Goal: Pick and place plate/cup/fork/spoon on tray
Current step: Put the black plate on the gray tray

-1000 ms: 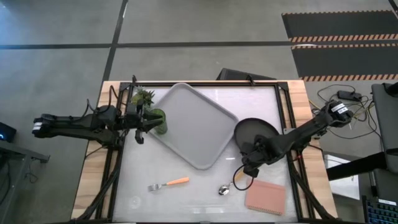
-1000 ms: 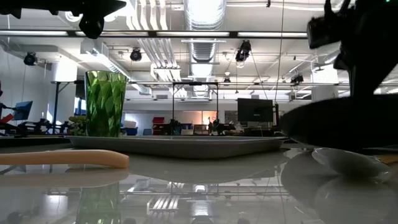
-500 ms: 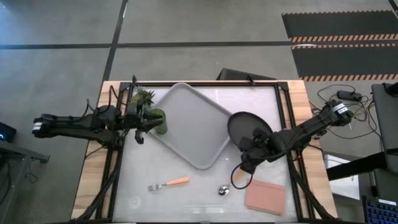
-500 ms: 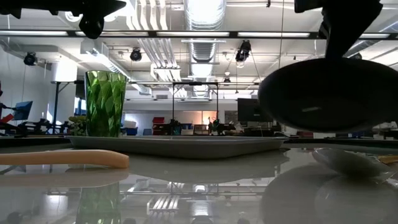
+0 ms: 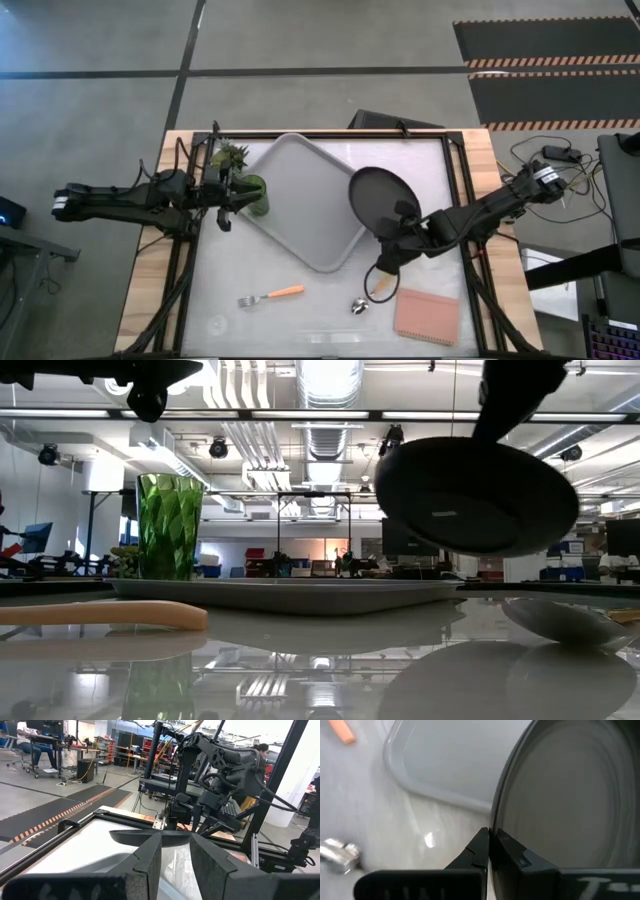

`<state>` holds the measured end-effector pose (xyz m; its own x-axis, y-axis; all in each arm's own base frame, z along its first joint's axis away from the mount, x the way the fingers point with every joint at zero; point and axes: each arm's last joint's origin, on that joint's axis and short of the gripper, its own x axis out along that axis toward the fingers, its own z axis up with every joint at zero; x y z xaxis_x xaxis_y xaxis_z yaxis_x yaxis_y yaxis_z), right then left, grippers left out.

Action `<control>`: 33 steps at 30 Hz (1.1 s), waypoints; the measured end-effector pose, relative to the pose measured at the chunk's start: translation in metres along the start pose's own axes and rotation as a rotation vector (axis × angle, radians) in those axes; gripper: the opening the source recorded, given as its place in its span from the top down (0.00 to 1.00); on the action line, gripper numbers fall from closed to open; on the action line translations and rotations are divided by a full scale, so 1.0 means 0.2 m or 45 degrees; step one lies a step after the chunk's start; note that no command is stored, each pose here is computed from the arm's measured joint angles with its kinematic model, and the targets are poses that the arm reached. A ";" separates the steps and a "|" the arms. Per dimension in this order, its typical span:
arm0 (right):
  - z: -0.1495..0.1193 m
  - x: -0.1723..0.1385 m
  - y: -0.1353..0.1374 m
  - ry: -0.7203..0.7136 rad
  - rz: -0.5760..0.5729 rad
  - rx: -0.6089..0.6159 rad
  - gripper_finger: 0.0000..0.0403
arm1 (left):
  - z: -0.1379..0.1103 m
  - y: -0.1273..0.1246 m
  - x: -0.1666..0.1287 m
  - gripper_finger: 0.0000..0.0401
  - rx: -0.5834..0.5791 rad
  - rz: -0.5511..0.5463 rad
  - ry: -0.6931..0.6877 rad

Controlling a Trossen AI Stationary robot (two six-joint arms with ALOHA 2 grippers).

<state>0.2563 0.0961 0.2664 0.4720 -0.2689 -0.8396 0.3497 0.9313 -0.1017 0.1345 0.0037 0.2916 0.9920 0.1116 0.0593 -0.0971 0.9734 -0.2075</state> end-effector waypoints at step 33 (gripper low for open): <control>0.40 0.49 0.15 0.027 0.080 -0.515 0.98 | 0.00 0.00 0.00 0.79 0.000 0.000 0.000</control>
<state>0.3772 0.0774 0.2237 0.4642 -0.2073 -0.8611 -0.0276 0.9684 -0.2480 0.1344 0.0037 0.2917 0.9920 0.1115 0.0591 -0.0971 0.9735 -0.2073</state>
